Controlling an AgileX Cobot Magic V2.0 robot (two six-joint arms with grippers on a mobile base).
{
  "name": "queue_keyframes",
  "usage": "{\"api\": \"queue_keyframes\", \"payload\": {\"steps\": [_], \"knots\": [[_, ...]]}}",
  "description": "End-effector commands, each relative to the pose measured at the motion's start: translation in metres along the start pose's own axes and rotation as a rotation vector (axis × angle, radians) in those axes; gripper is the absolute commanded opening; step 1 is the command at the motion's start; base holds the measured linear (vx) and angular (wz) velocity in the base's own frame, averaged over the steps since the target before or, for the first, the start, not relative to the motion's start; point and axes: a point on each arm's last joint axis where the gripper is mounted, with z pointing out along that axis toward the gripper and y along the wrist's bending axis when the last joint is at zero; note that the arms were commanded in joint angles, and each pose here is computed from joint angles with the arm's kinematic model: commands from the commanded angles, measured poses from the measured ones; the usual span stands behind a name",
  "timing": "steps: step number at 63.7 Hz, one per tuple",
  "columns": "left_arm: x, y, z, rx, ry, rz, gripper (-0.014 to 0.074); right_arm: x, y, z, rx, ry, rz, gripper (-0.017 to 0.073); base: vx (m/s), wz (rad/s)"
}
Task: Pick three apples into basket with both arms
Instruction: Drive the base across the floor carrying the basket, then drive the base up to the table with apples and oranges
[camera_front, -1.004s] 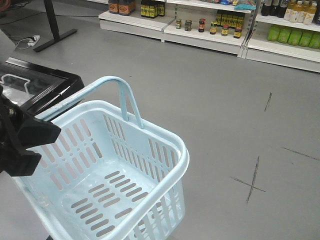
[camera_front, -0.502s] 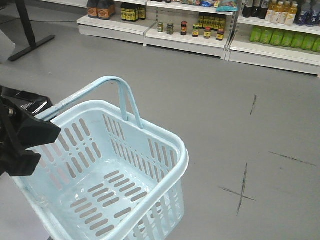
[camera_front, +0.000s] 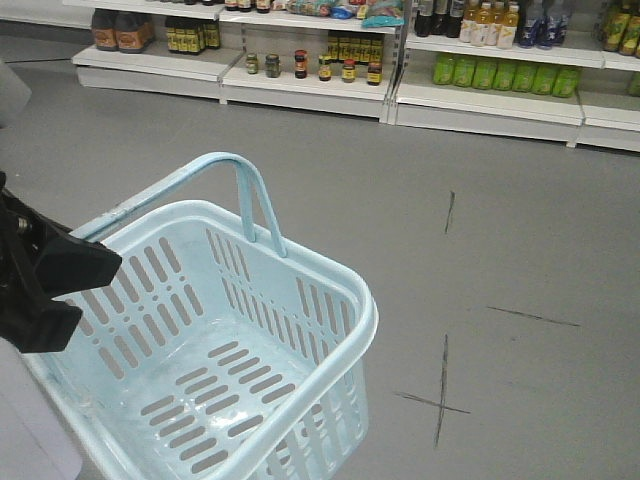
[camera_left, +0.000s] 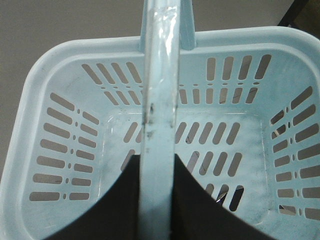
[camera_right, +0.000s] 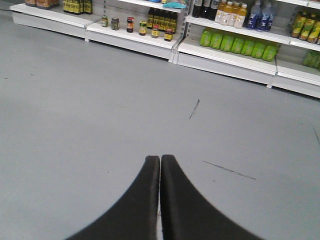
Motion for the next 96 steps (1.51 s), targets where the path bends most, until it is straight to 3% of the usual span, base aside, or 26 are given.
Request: {"api": "queue_keyframes", "payload": {"steps": [1,59,96], "knots": [[-0.0120,-0.0028,-0.0137,0.004,-0.125,-0.009,-0.0007,-0.0165,-0.0031,-0.0045,0.023,-0.107,-0.017,-0.0008,0.21,-0.28],[-0.0120,-0.0028,-0.0137,0.004,-0.125,-0.009,-0.0007,-0.0165,-0.0031,-0.0045,0.023,-0.107,-0.017,-0.0008,0.21,-0.27],[-0.0119,-0.0028,-0.0137,0.004,-0.124,-0.009,-0.0007,-0.0165,-0.0031,-0.0045,0.023,-0.107,-0.017,-0.0008,0.17,-0.48]]}}
